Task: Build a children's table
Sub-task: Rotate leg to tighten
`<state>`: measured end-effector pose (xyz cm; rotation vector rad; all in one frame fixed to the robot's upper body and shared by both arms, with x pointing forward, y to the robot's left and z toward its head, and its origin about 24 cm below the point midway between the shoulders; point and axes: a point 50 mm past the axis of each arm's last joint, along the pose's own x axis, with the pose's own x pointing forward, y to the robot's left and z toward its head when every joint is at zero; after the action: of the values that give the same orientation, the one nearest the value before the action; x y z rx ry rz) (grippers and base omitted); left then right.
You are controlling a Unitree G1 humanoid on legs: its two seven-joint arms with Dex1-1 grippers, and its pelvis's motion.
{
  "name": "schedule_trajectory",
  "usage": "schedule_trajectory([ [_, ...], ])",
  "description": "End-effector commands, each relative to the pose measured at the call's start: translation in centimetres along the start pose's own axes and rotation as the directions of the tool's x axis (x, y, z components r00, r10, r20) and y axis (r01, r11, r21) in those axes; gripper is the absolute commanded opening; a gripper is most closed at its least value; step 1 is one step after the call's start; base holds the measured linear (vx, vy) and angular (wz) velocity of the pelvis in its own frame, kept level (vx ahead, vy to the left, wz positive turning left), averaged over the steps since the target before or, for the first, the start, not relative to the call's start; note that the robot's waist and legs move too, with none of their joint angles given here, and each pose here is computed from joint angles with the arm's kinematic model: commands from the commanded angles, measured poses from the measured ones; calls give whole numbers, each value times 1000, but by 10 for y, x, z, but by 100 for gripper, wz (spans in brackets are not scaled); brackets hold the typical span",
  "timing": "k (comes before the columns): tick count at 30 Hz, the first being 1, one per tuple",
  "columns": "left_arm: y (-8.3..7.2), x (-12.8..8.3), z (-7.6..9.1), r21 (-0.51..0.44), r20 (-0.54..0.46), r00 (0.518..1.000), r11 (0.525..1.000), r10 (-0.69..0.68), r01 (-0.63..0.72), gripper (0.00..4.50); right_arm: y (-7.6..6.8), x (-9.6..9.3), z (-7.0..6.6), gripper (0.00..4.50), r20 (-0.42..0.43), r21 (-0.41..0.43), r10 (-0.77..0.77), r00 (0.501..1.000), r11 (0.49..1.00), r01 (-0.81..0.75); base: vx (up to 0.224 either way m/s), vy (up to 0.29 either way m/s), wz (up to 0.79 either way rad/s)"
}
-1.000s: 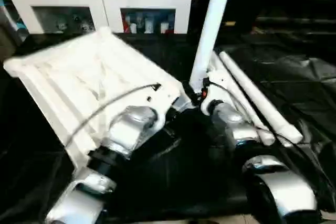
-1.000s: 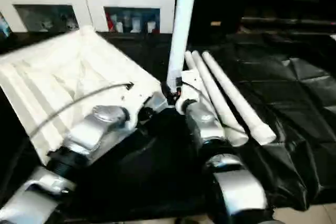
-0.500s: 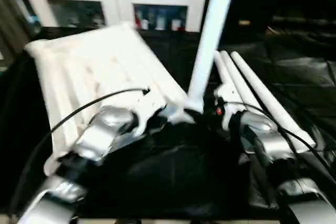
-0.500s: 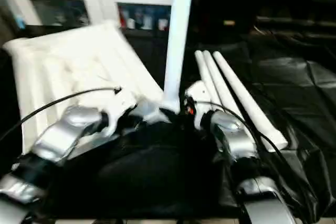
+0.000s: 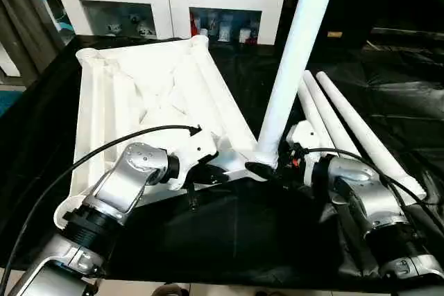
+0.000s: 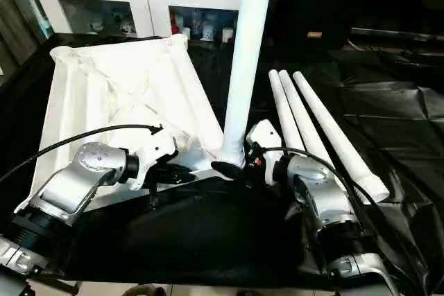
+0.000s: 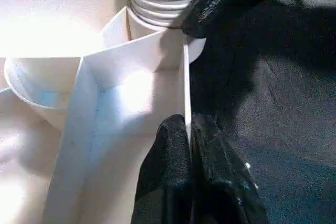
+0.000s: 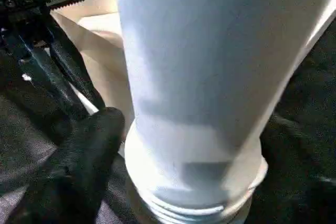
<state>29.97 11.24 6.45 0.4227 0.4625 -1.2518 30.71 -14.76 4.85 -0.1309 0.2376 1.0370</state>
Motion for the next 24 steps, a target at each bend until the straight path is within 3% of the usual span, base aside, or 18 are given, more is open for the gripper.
schedule_trajectory([
  [1,-3,0,16,64,74,996,997,-41,37,0,0,-1,5,356,2,-10,-1,1000,1000,1,0,0,0],
  [8,-5,0,13,67,68,997,997,-44,39,0,1,1,3,289,-1,-7,5,1000,1000,-5,0,0,0],
  [16,-5,2,12,57,66,997,998,-41,38,0,6,3,-6,277,-13,15,2,1000,1000,-2,0,0,0],
  [20,-4,6,12,24,71,997,1000,-1,-1,0,3,9,-14,277,-11,70,-109,994,991,110,0,0,0],
  [24,4,19,11,-34,40,989,990,139,-138,0,-6,26,-25,277,-31,223,-370,929,903,367,0,0,0],
])
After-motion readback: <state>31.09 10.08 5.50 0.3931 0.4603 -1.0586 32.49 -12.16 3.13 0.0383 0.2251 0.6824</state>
